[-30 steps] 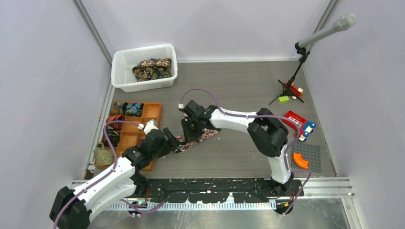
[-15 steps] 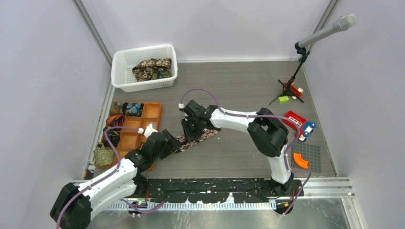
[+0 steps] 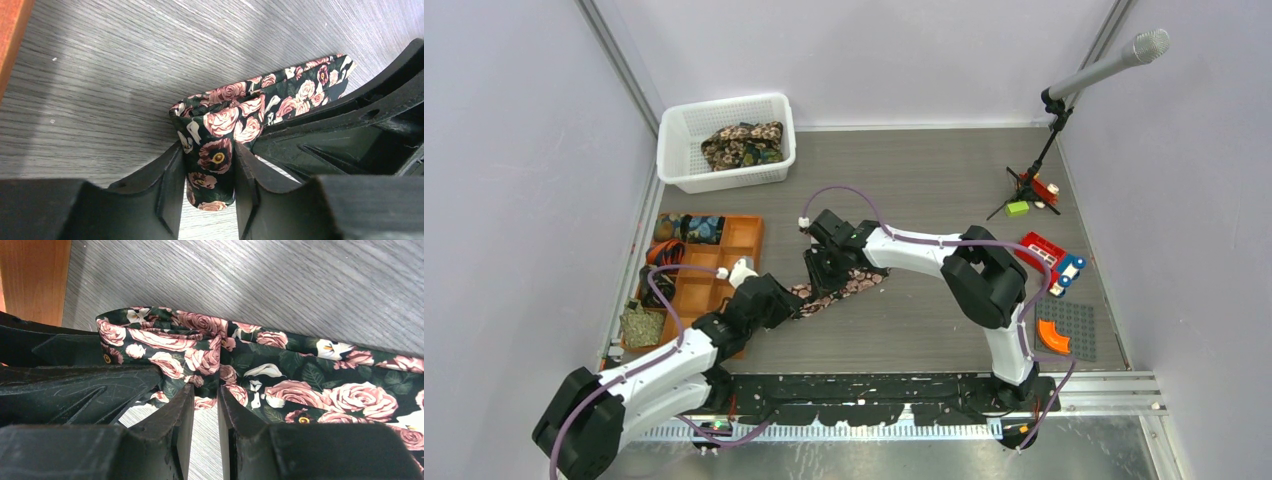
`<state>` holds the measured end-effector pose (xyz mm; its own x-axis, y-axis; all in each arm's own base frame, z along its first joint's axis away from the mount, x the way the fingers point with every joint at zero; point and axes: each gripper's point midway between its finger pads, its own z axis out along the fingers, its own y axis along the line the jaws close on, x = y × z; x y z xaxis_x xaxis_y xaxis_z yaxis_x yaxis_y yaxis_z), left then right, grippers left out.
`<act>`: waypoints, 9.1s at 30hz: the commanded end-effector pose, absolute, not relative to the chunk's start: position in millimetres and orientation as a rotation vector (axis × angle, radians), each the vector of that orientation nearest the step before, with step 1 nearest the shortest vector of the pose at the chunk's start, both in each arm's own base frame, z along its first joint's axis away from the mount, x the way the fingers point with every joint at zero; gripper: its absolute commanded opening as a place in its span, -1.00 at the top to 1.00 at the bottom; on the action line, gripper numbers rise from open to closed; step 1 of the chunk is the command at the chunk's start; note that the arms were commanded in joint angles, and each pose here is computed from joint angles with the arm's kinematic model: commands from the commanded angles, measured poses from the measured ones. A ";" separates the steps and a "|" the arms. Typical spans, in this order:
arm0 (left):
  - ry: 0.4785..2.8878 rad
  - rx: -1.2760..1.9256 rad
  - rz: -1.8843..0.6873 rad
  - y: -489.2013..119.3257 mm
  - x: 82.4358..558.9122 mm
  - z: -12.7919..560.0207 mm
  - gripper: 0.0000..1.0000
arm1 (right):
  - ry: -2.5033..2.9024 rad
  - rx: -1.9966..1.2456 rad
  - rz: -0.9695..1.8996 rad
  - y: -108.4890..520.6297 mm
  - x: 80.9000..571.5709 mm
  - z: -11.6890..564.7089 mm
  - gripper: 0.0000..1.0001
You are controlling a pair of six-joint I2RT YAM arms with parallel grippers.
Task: Roll the ties
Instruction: Roll the tie at the center of the board.
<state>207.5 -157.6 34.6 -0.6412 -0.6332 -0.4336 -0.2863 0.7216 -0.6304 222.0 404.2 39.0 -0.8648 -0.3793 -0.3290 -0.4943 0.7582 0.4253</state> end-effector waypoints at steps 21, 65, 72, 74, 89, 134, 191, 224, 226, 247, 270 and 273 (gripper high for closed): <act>2.372 -0.636 -0.552 -142.0 190.2 51.6 0.48 | 2.636 -0.612 1.007 431.9 223.9 91.0 0.32; 2.556 -0.543 -0.503 -178.2 210.5 82.7 0.34 | 2.739 -0.449 0.998 435.7 202.8 38.7 0.58; 2.577 -0.560 -0.462 -163.9 194.2 69.3 0.10 | 2.691 -0.448 1.010 432.3 210.5 61.9 0.48; 2.575 -0.577 -0.458 -157.7 187.3 64.1 0.07 | 2.667 -0.465 1.012 432.7 212.9 73.7 0.40; 2.500 -0.617 -0.368 -103.2 145.4 60.4 -0.28 | 2.657 -0.543 0.960 403.2 177.7 91.0 0.27; 2.974 -0.397 -0.206 -132.2 207.2 28.8 0.16 | 2.366 -0.384 0.878 460.4 159.0 37.7 0.99; 2.632 -0.651 -0.262 -82.7 168.7 109.2 -0.62 | 2.394 -0.731 0.916 436.5 172.3 127.8 -0.03; 2.535 -0.766 -0.468 -97.1 147.7 72.7 -0.35 | 2.524 -0.715 1.064 455.7 200.3 82.4 -0.04; 2.524 -0.771 -0.481 -98.0 148.8 71.4 -0.35 | 2.530 -0.711 1.068 456.8 200.2 78.1 -0.02; 2.464 -0.751 -0.577 -111.0 165.0 56.0 -0.35 | 2.597 -0.658 1.064 441.1 210.3 37.2 0.39; 2.432 -0.775 -0.665 -125.3 172.8 34.9 -0.33 | 2.621 -0.637 1.089 441.8 206.0 25.5 0.44; 2.432 -0.784 -0.664 -126.0 173.4 29.5 -0.30 | 2.620 -0.637 1.087 441.1 206.2 25.2 0.45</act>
<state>168.4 -124.5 35.6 -0.7264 -0.6205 -0.2957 -0.3891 0.7259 -0.5672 209.5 438.1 28.4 -0.8774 -0.3012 -0.3734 -0.4761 0.6423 0.6006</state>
